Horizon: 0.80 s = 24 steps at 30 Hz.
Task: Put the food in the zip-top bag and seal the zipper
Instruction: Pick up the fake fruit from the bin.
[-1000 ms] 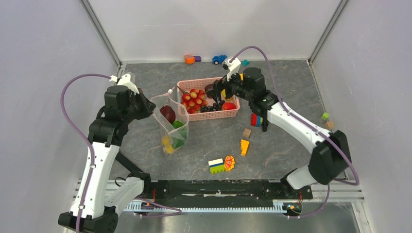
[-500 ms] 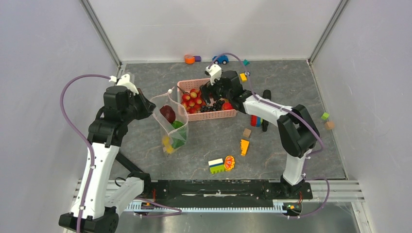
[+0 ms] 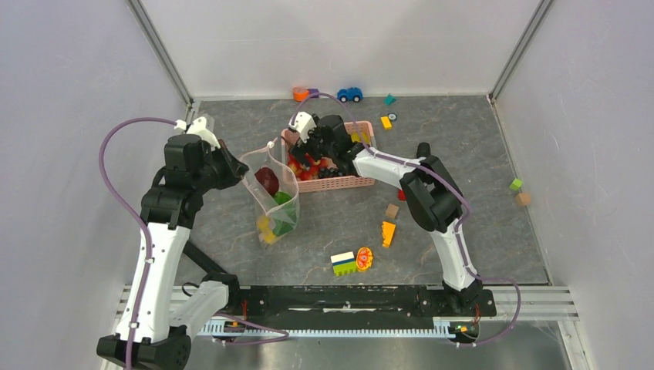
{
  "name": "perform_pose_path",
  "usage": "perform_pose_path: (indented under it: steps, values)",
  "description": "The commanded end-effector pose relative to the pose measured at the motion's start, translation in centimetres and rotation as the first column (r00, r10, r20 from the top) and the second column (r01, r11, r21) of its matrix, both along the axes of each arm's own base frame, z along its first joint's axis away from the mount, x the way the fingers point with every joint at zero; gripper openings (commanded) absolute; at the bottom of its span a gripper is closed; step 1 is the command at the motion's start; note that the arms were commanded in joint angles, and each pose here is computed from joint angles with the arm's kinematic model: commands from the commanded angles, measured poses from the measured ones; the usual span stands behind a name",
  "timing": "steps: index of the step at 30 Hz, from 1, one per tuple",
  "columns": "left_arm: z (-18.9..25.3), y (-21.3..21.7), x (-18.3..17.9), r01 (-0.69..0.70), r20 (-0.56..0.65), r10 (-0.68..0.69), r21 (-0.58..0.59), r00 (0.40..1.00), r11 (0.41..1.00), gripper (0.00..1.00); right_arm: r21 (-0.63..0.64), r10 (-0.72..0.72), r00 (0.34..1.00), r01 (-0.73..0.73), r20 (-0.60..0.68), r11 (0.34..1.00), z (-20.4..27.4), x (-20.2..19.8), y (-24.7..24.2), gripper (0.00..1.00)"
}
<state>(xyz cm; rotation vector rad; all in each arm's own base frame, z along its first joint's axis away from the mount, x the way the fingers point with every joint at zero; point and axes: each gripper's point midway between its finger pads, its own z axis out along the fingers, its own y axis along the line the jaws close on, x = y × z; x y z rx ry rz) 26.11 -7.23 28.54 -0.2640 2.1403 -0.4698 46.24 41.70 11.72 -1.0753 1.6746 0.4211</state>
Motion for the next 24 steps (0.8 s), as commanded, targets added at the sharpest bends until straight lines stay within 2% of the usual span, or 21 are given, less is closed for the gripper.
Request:
perform_pose_path:
  steps: [1,20,24]
  values:
    - [0.7,-0.7,0.4,0.014,0.023,-0.013,-0.052,1.0,0.999,0.02,-0.009,-0.013,0.997,0.014,0.076,1.0,1.0,1.8,0.8,0.98]
    - [0.1,-1.0,0.7,0.028,-0.001,-0.028,-0.072,1.0,0.997,0.02,-0.109,-0.058,0.998,0.056,-0.011,0.992,-6.9,3.0,0.6,0.98]
    - [0.1,-1.0,0.8,0.031,-0.004,-0.032,-0.074,0.999,0.997,0.02,-0.108,-0.049,0.999,0.046,-0.02,0.993,-7.1,2.7,0.7,0.86]
